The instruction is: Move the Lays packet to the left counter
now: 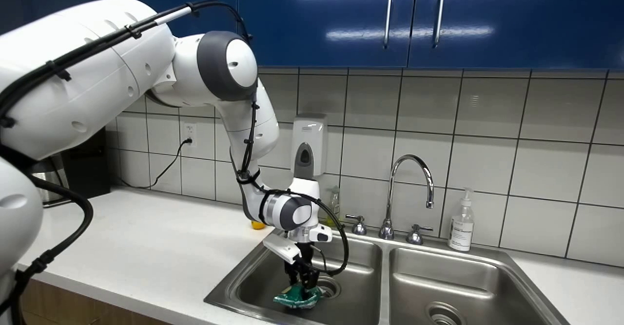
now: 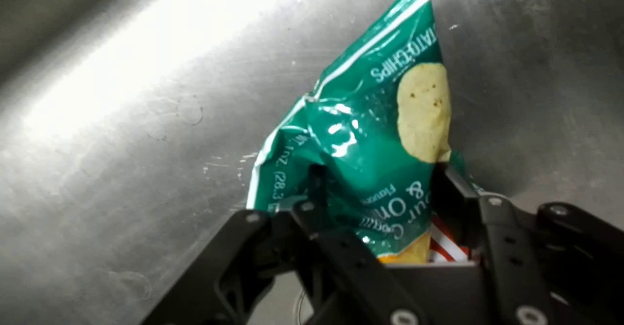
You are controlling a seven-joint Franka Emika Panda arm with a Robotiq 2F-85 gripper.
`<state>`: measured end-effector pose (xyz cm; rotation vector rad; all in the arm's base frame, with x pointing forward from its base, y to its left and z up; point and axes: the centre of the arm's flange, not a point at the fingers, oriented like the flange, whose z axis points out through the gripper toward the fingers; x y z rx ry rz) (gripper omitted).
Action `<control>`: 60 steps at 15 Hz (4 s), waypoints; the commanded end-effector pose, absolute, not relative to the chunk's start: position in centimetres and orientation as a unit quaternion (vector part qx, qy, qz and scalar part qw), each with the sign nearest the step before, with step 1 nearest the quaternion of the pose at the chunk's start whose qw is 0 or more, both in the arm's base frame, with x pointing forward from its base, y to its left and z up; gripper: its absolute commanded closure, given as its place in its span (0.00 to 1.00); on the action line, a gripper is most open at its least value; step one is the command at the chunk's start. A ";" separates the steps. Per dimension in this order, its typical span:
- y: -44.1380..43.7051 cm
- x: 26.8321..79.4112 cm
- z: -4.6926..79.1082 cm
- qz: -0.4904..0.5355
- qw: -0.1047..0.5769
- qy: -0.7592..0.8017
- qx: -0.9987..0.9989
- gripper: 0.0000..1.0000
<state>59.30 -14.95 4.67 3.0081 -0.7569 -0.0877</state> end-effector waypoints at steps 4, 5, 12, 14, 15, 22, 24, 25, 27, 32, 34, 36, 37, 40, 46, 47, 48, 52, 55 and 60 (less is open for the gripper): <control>-14.3 59.9 5.0 -0.018 0.024 -0.246 0.969 0.95; -14.2 59.9 5.0 -0.017 0.024 -0.245 0.969 1.00; -13.8 60.1 5.7 -0.013 0.019 -0.244 0.970 1.00; -13.9 60.2 6.4 -0.011 0.015 -0.245 0.969 1.00; -13.9 60.2 6.8 -0.009 0.013 -0.245 0.969 1.00; -14.3 60.4 11.3 0.013 0.003 -0.246 0.969 1.00; -14.6 60.3 12.7 0.020 0.001 -0.248 0.969 1.00; -14.8 60.1 13.4 0.021 0.000 -0.248 0.968 1.00; -15.2 59.4 15.0 0.024 -0.002 -0.247 0.969 1.00; -17.1 56.0 19.3 0.029 -0.004 -0.235 0.972 1.00; -17.8 54.7 20.6 0.029 -0.004 -0.231 0.973 1.00; -17.9 53.6 21.5 0.028 -0.004 -0.223 0.974 1.00; -17.9 53.2 21.9 0.028 -0.004 -0.219 0.975 1.00; -16.0 52.2 22.9 0.032 -0.006 -0.194 0.981 1.00; -9.0 49.4 24.6 0.032 -0.025 -0.112 0.993 1.00; -7.4 48.7 24.9 0.032 -0.029 -0.094 0.995 1.00; -6.2 48.1 25.1 0.031 -0.031 -0.080 0.996 1.00; -0.9 45.8 26.1 0.032 -0.038 -0.017 0.999 1.00; 2.8 44.2 26.3 0.034 -0.042 0.023 0.998 1.00; 8.2 43.2 25.1 0.026 -0.052 0.053 0.997 1.00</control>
